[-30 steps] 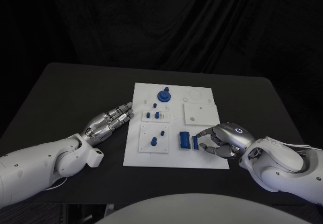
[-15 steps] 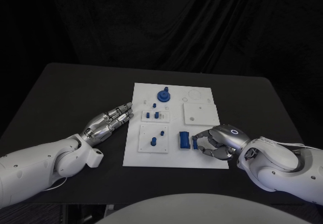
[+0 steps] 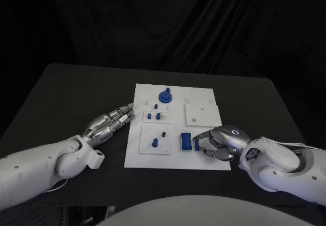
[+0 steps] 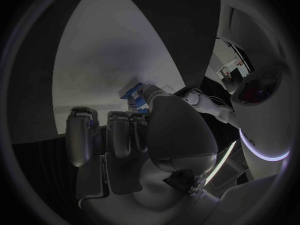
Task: Assemble the parts on the task board
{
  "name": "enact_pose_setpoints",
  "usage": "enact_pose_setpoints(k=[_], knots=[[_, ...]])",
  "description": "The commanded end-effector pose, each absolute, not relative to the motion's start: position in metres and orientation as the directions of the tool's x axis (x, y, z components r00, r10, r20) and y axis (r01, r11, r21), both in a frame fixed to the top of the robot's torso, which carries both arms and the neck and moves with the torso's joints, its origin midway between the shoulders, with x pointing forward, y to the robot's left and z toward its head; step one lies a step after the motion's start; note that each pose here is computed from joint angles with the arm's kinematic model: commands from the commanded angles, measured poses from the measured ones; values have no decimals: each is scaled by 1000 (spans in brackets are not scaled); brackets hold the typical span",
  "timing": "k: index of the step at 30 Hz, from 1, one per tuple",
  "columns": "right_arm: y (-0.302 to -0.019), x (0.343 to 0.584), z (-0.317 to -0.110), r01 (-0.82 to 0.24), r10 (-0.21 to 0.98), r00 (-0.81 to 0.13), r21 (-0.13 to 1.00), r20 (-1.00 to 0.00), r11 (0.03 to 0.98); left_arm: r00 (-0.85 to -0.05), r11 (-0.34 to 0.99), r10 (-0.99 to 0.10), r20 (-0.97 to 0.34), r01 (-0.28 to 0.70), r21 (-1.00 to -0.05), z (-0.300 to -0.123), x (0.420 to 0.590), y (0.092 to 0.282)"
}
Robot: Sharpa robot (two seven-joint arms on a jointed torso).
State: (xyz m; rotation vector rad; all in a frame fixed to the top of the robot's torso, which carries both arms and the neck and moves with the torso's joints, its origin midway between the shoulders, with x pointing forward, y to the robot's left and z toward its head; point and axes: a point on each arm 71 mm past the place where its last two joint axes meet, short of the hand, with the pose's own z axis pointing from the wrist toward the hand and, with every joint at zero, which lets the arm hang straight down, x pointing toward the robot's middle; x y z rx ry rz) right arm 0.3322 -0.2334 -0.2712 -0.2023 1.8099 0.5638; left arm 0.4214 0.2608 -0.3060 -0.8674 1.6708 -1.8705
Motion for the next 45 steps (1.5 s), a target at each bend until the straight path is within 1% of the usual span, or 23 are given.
enact_pose_setpoints(k=[1,6,13,15,18,22,26,28,32,38,39,45], knots=[[-240,332,-277,-382,128,-333,258,-934,887,-676,-136,-725,135,-52,-989,-312,417,261],[-242,331,-269,-411,194,-260,291,-946,864,-670,-142,-731,129,-35,-989,-310,417,261],[-243,333,-244,-483,304,-112,319,-946,816,-665,-142,-737,121,-22,-990,-309,416,257],[-242,336,-234,-508,348,-52,325,-936,798,-664,-146,-738,120,-17,-989,-308,415,254],[-242,340,-221,-531,414,3,349,-910,772,-661,-150,-742,117,-7,-989,-305,411,252],[-242,350,-210,-550,473,44,373,-880,747,-651,-170,-751,111,29,-985,-297,405,251],[-242,356,-208,-552,505,29,407,-863,728,-637,-193,-764,99,79,-978,-290,399,249],[-242,357,-209,-544,515,-3,434,-857,719,-632,-200,-769,95,97,-975,-287,397,248],[-242,360,-217,-508,528,-97,498,-844,703,-625,-209,-776,85,129,-969,-285,397,245],[-244,359,-228,-473,539,-173,550,-824,689,-619,-214,-782,74,155,-964,-285,399,241],[-245,361,-222,-492,512,-92,486,-854,722,-643,-92,-759,101,-48,-995,-301,398,238],[-244,364,-222,-478,534,-101,512,-839,714,-617,-86,-782,89,-34,-996,-298,403,234]])
